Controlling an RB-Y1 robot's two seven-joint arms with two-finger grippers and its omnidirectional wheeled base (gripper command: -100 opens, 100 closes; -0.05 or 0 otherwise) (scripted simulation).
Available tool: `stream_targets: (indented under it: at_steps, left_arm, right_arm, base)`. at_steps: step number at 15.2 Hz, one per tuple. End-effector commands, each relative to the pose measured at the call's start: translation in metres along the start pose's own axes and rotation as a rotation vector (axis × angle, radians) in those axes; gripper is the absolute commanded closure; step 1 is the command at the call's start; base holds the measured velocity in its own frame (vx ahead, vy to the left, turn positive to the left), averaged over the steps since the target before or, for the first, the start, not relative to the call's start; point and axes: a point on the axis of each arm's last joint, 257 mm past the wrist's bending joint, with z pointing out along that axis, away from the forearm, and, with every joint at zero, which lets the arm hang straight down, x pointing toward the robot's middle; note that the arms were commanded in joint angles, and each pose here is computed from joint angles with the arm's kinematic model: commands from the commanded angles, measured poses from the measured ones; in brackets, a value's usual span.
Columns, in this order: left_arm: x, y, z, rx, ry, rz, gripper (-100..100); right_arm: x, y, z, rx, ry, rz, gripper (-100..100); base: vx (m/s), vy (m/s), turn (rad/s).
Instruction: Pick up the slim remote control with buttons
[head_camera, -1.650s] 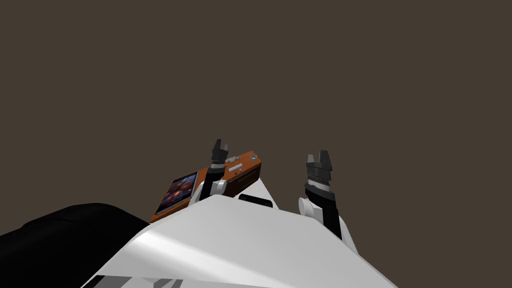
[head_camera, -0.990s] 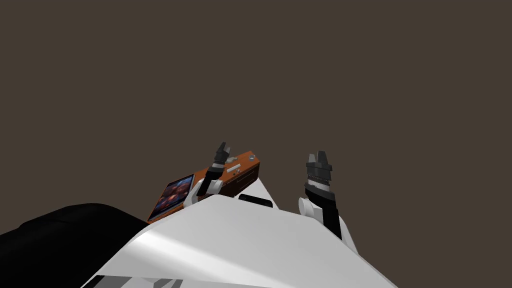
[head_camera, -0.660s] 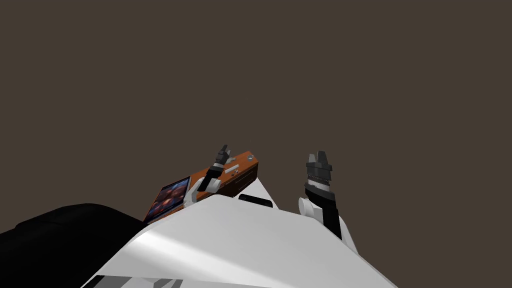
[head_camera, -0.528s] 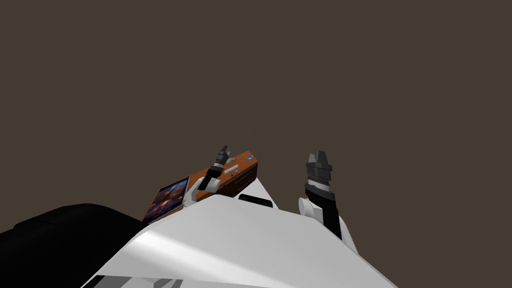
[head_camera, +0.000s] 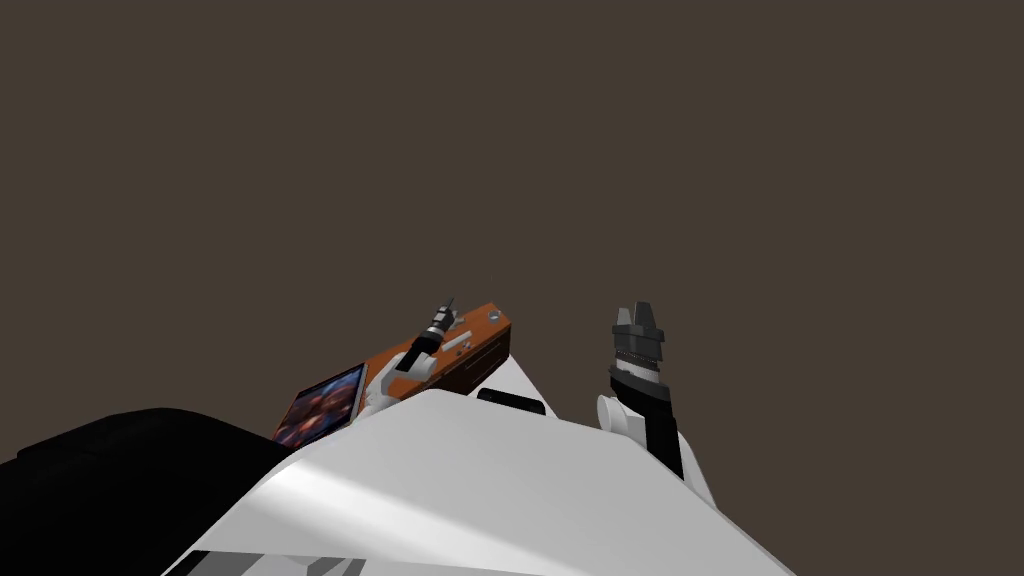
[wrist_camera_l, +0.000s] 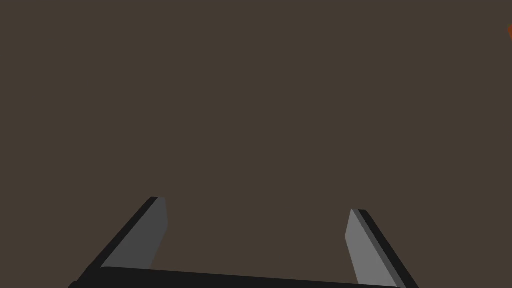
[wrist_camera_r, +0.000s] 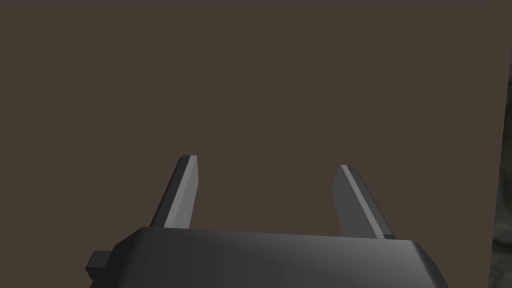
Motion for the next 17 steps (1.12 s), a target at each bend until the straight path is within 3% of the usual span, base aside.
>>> stream_targets:
  at_steps: [1,2,4,5,7,8,10,13,15,17]
  left_arm:
    - [-0.007,0.016,0.001,-0.037,-0.008,-0.003,-100]
    - [-0.018,0.03,0.005,-0.086,-0.021,-0.014,-100]
    - [-0.021,0.043,0.002,-0.11,-0.027,-0.013,-100]
    - [-0.033,0.06,0.004,-0.167,-0.045,-0.026,-100]
    - [-0.035,0.069,0.001,-0.185,-0.05,-0.026,-100]
    - [-0.047,0.085,0.002,-0.239,-0.069,-0.041,-100]
    - [-0.05,0.096,-0.002,-0.261,-0.076,-0.041,-100]
    - [-0.077,0.132,-0.006,-0.37,-0.125,-0.079,-100]
    - [-0.081,0.147,-0.014,-0.415,-0.136,-0.079,-100]
    - [-0.096,0.172,-0.023,-0.491,-0.169,-0.103,-100]
  right_arm:
    - [0.0,0.0,0.0,0.0,0.0,0.0,0]
    - [0.0,0.0,0.0,0.0,0.0,0.0,0]
    - [0.0,0.0,0.0,0.0,0.0,0.0,0]
    - [0.0,0.0,0.0,0.0,0.0,0.0,0]
    - [0.0,0.0,0.0,0.0,0.0,0.0,0]
    - [0.0,0.0,0.0,0.0,0.0,0.0,0]
    - [0.0,0.0,0.0,0.0,0.0,0.0,0]
    - [0.0,0.0,0.0,0.0,0.0,0.0,0]
    - [0.0,0.0,0.0,0.0,0.0,0.0,0]
    - [0.0,0.0,0.0,0.0,0.0,0.0,0]
  base:
    - [0.005,-0.004,-0.03]
    - [0.007,-0.009,-0.1]
    - [0.007,-0.007,-0.074]
    - [0.006,-0.009,-0.115]
    - [0.007,-0.006,-0.08]
    - [0.007,-0.009,-0.119]
    - [0.009,-0.005,-0.087]
    - [0.01,-0.007,-0.124]
    - [0.013,-0.003,-0.09]
    - [0.012,-0.007,-0.111]
